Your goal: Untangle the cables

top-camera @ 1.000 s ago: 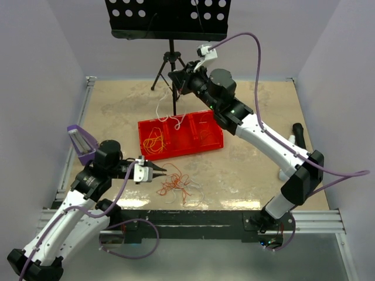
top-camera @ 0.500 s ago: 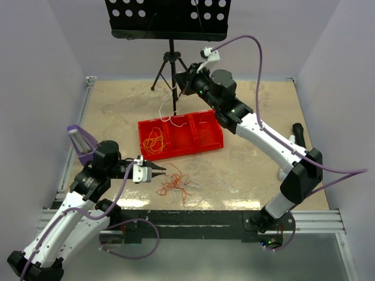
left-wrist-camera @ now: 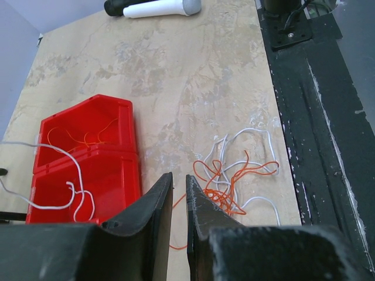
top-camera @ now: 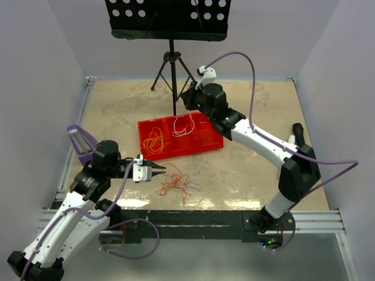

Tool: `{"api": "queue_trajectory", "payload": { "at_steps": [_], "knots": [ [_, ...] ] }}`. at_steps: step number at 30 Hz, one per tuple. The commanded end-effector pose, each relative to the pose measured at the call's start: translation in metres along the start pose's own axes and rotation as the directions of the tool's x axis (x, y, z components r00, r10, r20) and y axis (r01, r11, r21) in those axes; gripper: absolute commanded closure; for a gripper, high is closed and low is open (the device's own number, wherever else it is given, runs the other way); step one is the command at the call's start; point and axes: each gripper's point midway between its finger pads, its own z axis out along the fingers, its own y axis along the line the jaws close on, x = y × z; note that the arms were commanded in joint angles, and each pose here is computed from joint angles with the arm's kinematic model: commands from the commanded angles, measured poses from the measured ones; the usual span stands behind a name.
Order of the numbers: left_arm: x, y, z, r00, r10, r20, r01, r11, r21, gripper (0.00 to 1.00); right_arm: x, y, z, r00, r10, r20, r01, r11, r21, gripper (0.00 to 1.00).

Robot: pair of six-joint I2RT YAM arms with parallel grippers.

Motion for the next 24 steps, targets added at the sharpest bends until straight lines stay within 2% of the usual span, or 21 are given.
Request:
{"api": "queue_trajectory", "payload": {
  "at_steps": [1,6,13,17,24],
  "knots": [
    [-0.013,0.009,-0.002,0.999,0.030,0.034,-0.029,0.999,-0.024,0.81,-0.008,-0.015,0.011,0.999,0.002,0.033,-0.005,0.996,0.089,1.00],
    [-0.013,0.009,-0.003,0.999,0.028,0.028,-0.028,0.999,-0.029,0.81,0.027,-0.025,0.031,0.999,-0.009,-0.041,0.013,0.994,0.110,1.00],
    [-0.014,0.010,-0.003,0.999,0.031,0.028,-0.030,0.999,-0.032,0.81,0.080,-0.012,0.052,0.989,0.001,-0.149,0.006,0.999,0.051,1.00],
    [-0.013,0.010,-0.003,0.999,0.027,0.026,-0.026,0.999,-0.035,0.80,0.108,0.003,0.052,0.981,0.001,-0.196,0.006,0.999,0.034,1.00],
    [-0.013,0.009,-0.003,0.999,0.029,0.030,-0.028,0.999,-0.036,0.80,0.143,0.002,0.048,0.966,0.060,-0.250,-0.051,0.998,0.041,1.00]
  ]
}}
